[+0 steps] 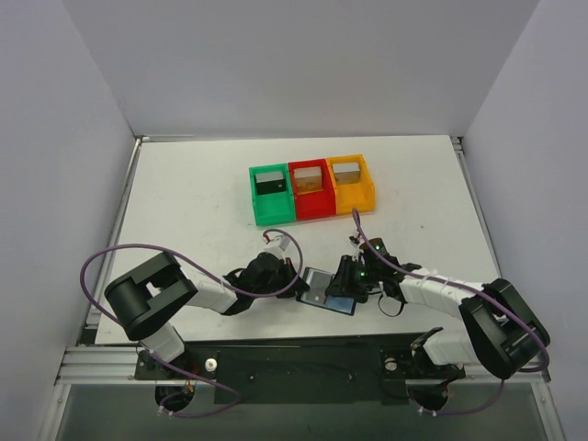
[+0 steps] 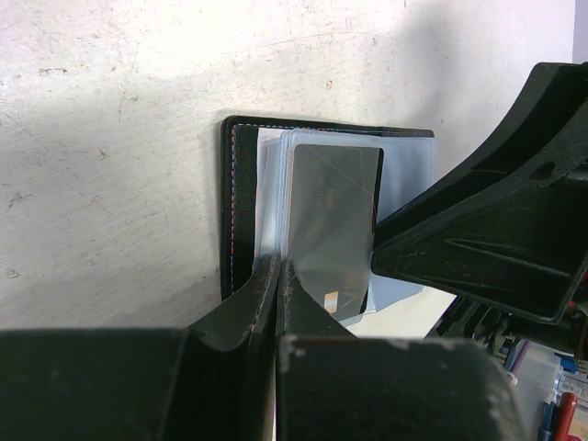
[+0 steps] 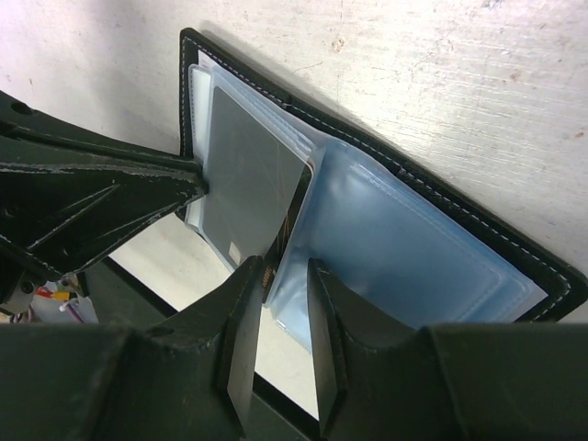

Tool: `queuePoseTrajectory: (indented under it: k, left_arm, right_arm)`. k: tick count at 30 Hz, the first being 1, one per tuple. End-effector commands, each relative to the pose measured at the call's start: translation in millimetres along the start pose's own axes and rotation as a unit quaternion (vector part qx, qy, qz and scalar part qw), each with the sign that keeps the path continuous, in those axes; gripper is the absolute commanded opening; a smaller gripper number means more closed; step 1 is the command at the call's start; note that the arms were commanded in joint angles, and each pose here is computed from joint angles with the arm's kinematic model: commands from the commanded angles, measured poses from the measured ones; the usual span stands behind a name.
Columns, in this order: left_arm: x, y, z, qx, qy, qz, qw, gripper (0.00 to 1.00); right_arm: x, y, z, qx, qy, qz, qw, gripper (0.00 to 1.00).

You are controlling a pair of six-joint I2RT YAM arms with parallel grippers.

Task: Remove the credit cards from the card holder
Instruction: Remove the credit card from the card holder.

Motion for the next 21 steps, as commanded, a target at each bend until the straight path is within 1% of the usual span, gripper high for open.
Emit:
queuePoseTrajectory:
  k: [1, 6, 12, 21]
  left_arm:
    - [4, 24, 16, -0.004, 0.028, -0.052, 0.998, 0.01]
    - [5, 27, 18, -0.002, 0.030, -0.054, 0.998, 0.01]
    - [4, 26, 19, 0.001, 0.030, -0.050, 0.998, 0.01]
    - [2, 24, 21, 0.002, 0.033, -0.043, 0.999, 0.01]
  right_arm:
    - [1, -18, 7, 0.005, 0.015, 0.064, 0.998, 0.22]
    - [2, -22, 9, 0.005, 0.017, 0.072, 0.997, 0.18]
    - [0, -26, 12, 0.002, 0.026, 0.077, 0.997, 0.20]
    - [-9, -11, 7, -0.003, 0.026, 0.052, 0.998, 0.22]
Point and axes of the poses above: each gripper's point midway between its finger pads, its own x axis back along the fingers, its own y axis along the line the jaws close on, z = x × y, the point moved 6 cm from there along x, back along the fingers, and after that the axes turned 6 degrees about -x, right-handed, at the moved point
